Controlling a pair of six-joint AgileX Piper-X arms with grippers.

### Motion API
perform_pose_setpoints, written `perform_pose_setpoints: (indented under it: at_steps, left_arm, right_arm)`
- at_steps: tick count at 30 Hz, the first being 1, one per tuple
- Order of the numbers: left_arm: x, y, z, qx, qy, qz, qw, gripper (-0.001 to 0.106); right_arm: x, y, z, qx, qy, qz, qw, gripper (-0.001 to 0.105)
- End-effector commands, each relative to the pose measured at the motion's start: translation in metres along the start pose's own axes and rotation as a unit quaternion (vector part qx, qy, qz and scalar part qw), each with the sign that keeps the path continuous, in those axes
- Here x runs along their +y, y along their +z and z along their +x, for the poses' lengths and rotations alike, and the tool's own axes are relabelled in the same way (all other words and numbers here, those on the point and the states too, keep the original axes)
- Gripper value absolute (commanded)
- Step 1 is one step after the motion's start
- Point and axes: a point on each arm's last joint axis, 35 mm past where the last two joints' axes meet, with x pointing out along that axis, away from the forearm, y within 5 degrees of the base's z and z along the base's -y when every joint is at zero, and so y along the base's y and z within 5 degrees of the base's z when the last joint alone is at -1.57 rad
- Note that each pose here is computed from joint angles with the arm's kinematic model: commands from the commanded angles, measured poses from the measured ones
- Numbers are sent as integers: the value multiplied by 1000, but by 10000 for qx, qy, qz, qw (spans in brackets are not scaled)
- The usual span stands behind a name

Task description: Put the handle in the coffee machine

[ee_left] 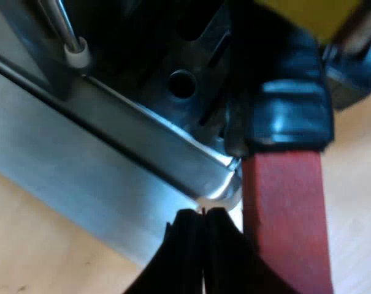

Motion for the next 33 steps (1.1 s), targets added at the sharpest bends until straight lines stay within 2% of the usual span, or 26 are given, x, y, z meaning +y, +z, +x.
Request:
perform_pose_setpoints:
  at_steps: [1,6,14,18,23,26,33]
  left_arm:
    - [-7,3,-4,-151,-193,-339,9991,0]
    - [-12,3,-9,-223,-190,-647,9975,0]
    - [-19,-22,7,-59,-294,-936,9952,0]
    - [-23,-28,9,-146,-230,-975,9949,0]
    - [-30,-23,-3,-509,-8,-985,9938,0]
    - [-35,-22,-8,-651,-232,-1066,9919,0]
    - [-42,-21,-1,-513,-335,-1001,9931,0]
  right_arm:
    - [-21,48,7,-543,-339,665,9957,36]
    - [-21,48,7,-542,-340,641,9959,36]
    - [-21,48,7,-542,-340,641,9959,36]
    - [-21,48,7,-542,-340,641,9959,36]
    - [-21,48,7,-542,-340,641,9959,36]
    - [-21,48,7,-542,-340,641,9959,36]
    - [-21,48,7,-542,-340,641,9959,36]
